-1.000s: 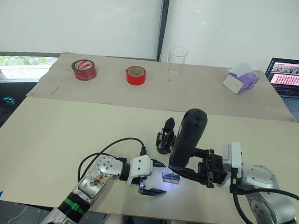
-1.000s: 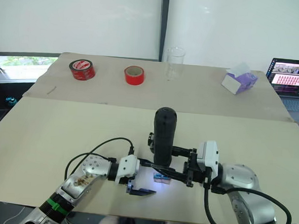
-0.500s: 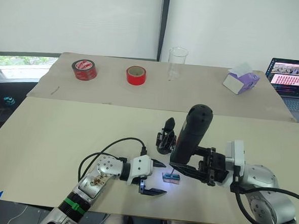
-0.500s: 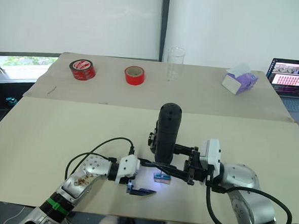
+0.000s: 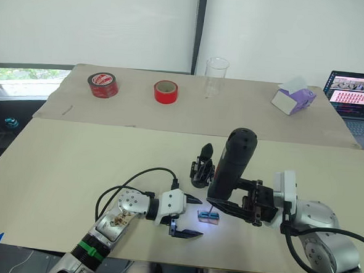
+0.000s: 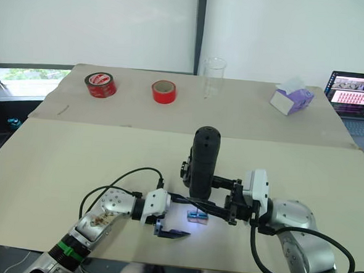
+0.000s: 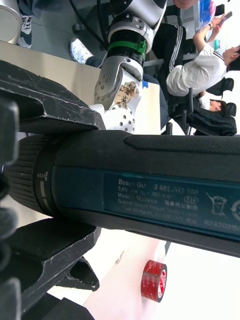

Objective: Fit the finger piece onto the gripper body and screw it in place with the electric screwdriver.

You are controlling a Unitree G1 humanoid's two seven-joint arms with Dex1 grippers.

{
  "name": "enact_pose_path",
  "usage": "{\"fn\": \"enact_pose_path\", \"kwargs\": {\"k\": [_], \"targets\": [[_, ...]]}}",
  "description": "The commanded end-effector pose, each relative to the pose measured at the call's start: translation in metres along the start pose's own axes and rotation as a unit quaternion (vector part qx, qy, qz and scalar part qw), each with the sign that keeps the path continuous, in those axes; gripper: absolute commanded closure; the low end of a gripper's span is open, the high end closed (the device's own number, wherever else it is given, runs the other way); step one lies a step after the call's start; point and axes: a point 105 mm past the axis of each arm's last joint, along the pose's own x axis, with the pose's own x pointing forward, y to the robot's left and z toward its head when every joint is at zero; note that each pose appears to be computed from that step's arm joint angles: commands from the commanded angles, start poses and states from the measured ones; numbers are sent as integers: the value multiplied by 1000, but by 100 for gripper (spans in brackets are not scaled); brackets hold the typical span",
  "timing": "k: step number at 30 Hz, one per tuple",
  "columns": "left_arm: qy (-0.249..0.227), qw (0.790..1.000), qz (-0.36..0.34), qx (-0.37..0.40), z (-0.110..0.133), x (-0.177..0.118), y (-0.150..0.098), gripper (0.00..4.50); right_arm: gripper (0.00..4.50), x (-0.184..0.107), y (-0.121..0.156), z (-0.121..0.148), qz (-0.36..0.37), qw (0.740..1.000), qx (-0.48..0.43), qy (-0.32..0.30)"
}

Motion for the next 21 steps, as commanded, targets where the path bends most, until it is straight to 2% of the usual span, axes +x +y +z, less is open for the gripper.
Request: {"fn": "enact_pose_path", "kwargs": {"k": [1, 21], "targets": [[21, 1000, 1, -21, -13, 2, -3, 5, 257, -1, -2, 16, -1, 999, -33, -24], [21, 1000, 0, -23, -14, 2, -4, 5, 257, -3, -5, 16, -8, 999, -29, -20]]}}
